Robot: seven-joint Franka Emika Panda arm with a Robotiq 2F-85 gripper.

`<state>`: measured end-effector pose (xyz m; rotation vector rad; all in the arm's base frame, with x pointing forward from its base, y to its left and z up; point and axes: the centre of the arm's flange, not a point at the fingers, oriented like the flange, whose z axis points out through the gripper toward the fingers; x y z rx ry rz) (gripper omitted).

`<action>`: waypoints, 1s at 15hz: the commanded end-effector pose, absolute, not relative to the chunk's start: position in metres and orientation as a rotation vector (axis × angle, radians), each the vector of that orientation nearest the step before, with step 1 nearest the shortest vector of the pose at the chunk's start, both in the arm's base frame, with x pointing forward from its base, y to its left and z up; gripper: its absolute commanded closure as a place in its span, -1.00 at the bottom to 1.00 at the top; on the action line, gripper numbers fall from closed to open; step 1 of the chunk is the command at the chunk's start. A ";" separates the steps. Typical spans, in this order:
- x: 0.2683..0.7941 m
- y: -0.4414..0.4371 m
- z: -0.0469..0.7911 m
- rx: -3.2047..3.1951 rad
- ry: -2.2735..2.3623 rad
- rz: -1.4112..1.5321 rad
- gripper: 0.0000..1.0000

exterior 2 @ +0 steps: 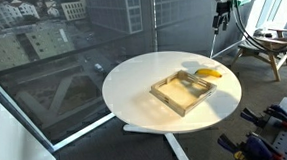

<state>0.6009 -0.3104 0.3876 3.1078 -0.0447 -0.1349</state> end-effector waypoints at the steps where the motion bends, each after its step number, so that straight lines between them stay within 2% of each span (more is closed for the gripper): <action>1: 0.610 -0.318 0.398 3.150 -0.019 -0.052 -1.00; 15: 0.605 -0.311 0.394 3.147 -0.053 -0.072 -1.00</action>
